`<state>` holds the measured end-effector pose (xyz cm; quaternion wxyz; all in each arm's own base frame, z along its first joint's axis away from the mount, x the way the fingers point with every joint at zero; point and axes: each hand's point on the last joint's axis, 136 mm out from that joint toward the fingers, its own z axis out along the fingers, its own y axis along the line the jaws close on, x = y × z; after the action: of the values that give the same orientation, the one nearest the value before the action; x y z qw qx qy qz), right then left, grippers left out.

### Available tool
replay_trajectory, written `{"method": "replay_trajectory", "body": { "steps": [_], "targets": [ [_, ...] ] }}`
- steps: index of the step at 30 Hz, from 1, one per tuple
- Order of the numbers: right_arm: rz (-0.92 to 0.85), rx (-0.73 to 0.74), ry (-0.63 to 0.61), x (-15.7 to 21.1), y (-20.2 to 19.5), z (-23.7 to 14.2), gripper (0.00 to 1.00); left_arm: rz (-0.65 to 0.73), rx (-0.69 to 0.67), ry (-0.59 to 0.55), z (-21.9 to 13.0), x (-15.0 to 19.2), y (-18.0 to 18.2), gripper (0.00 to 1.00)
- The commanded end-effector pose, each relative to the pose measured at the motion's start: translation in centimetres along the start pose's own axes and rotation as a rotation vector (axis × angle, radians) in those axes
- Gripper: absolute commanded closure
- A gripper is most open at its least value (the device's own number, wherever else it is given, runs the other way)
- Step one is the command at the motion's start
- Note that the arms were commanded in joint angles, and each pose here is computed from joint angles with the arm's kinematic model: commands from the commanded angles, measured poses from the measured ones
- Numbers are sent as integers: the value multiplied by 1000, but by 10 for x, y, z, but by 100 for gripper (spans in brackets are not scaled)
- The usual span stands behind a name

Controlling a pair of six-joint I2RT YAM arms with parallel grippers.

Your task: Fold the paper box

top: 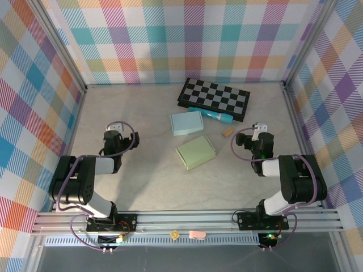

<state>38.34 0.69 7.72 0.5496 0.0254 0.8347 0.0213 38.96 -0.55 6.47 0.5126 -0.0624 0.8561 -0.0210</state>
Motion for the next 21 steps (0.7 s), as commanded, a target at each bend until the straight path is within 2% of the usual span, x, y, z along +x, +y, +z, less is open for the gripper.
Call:
{"method": "replay_trajectory", "body": {
  "steps": [1, 21],
  "targets": [
    [20, 27, -61, -20, -5, 3, 1, 8, 23, -117, -2, -20, 0, 0],
    [11, 33, -48, -19, -4, 5, 1, 11, 11, -111, 0, -21, 1, 0]
  ]
}}
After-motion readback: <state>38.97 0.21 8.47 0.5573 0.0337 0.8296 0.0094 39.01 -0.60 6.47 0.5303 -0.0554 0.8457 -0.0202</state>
